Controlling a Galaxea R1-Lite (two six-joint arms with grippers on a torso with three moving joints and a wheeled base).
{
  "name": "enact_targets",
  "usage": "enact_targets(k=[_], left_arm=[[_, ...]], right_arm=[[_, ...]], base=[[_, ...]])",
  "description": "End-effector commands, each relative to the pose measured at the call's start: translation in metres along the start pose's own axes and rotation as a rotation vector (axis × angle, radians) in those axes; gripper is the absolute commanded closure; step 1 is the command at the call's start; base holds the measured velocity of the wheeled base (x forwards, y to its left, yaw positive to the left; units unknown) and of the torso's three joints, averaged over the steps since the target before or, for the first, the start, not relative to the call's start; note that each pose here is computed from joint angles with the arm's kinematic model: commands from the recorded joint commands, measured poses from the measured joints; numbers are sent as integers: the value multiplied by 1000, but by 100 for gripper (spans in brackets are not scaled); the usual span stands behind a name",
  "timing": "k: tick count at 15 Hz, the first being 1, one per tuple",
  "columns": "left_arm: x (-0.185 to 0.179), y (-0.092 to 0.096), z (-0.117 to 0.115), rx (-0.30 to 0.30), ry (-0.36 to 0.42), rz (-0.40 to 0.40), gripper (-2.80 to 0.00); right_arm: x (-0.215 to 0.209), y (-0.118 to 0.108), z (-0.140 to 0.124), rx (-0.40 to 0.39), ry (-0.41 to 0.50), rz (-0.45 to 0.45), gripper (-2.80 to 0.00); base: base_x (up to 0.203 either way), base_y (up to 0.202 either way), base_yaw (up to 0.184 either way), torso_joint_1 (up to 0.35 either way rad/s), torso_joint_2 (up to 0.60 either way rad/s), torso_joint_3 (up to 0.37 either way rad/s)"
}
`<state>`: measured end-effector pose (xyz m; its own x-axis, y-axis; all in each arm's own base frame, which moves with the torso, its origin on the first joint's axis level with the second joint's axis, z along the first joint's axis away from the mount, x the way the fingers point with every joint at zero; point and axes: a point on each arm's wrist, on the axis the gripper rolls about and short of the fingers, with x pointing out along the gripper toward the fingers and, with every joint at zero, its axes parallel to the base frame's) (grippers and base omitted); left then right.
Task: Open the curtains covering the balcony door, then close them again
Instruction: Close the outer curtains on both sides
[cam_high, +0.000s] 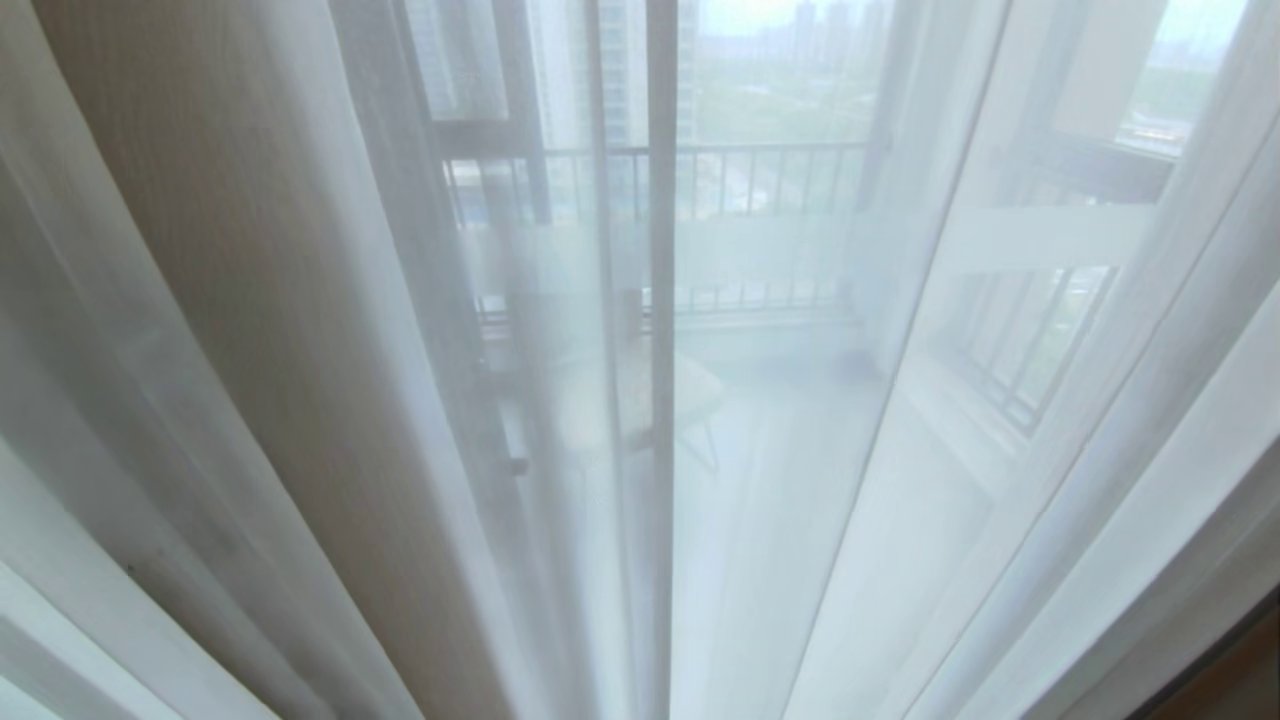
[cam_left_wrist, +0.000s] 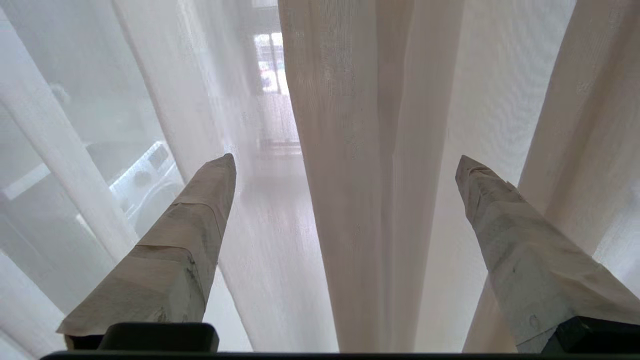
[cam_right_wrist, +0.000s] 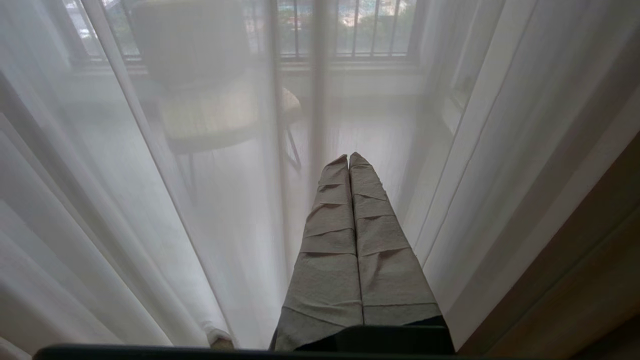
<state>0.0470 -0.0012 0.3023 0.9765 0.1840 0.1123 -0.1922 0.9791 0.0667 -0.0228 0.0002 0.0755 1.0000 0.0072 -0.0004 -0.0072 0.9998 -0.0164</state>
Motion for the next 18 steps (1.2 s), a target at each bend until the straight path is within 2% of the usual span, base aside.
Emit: enact_targets(k=[1,7,9,13,18], left_arm=[[-22,10,3,-23,-59,9,-280],[-56,23,-4,-30,-78,13,-280],[-60,25,-4,-34,-91,13,0],[-65,26,-7,-36,-103,2,0],[-74,28,-23,-36,-101,-1,0]], right_arm=[[0,0,0,0,0,0,0],[0,0,0,0,0,0,0],[0,0,0,0,0,0,0],[0,0,0,0,0,0,0],[0,0,0,0,0,0,0]], base=[[0,0,0,0,0,0],[0,0,0,0,0,0],[0,0,0,0,0,0],[0,0,0,0,0,0],[0,0,0,0,0,0]])
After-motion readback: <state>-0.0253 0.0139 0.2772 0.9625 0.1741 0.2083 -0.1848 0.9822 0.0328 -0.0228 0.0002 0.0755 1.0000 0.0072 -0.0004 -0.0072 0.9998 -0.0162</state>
